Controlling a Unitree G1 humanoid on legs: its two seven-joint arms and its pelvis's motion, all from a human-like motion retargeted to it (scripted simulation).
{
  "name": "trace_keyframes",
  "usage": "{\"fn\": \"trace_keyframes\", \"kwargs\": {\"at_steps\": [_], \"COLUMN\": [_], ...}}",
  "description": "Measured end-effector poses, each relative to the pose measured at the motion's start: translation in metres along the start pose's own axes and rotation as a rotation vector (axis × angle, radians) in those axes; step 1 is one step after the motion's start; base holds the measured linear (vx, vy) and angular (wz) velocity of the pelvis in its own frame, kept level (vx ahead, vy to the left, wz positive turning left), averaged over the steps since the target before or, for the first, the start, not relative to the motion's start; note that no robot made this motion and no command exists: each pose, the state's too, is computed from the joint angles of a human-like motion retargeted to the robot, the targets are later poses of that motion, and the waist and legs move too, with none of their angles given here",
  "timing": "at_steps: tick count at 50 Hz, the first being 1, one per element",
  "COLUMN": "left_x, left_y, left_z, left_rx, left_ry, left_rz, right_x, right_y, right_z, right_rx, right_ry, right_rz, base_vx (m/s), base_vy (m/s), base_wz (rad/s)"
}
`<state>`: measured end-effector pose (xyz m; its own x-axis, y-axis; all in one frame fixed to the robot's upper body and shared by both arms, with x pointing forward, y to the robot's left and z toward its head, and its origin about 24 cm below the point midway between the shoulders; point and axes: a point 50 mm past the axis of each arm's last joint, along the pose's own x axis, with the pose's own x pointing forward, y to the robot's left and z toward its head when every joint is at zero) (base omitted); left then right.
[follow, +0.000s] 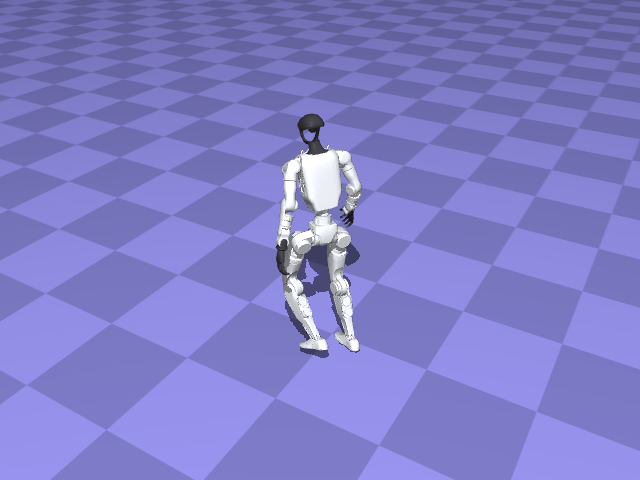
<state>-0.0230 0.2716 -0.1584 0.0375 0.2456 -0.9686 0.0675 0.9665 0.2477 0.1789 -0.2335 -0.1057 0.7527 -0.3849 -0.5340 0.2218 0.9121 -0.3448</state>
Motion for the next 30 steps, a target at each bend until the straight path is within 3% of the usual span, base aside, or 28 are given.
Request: {"fn": "trace_keyframes", "kwargs": {"at_steps": [5,10,15,18,20,23,26,30], "left_x": [-0.023,-0.036,-0.023,-0.031,-0.043,-0.075,-0.106,-0.115], "left_y": [0.011,0.051,0.114,0.132,0.122,0.103,0.099,0.106], "left_z": [-0.106,-0.121,-0.013,0.092,0.158,0.229,0.265,0.275], "left_rx": [-0.141,0.003,0.293,0.138,-0.108,-0.359,-0.363,-0.370], "left_ry": [0.294,0.352,0.178,-0.092,-0.370,-0.783,-1.016,-1.057], "left_rz": [-0.049,-0.022,0.412,0.682,0.669,0.450,0.346,0.326], "right_x": [-0.015,-0.029,-0.035,-0.039,-0.040,-0.044,-0.052,-0.067], "right_y": [0.050,0.048,0.024,0.020,0.016,-0.002,-0.026,-0.050], "right_z": [-0.008,-0.036,-0.055,-0.062,-0.065,-0.076,-0.094,-0.120], "right_rx": [-0.097,-0.161,-0.068,-0.063,-0.067,-0.036,-0.024,-0.015], "right_ry": [0.053,0.128,0.168,0.201,0.216,0.276,0.353,0.463], "right_rz": [0.445,0.522,0.116,0.040,0.104,0.171,0.115,-0.049], "base_vx": [0.95,0.86,0.64,0.44,0.36,0.35,0.39,0.42], "base_vy": [0.38,0.57,0.47,0.26,0.19,0.13,0.06,0.03], "base_wz": [-2.19,-0.81,-0.02,-0.80,-0.84,-0.99,-1.69,-2.84]}}
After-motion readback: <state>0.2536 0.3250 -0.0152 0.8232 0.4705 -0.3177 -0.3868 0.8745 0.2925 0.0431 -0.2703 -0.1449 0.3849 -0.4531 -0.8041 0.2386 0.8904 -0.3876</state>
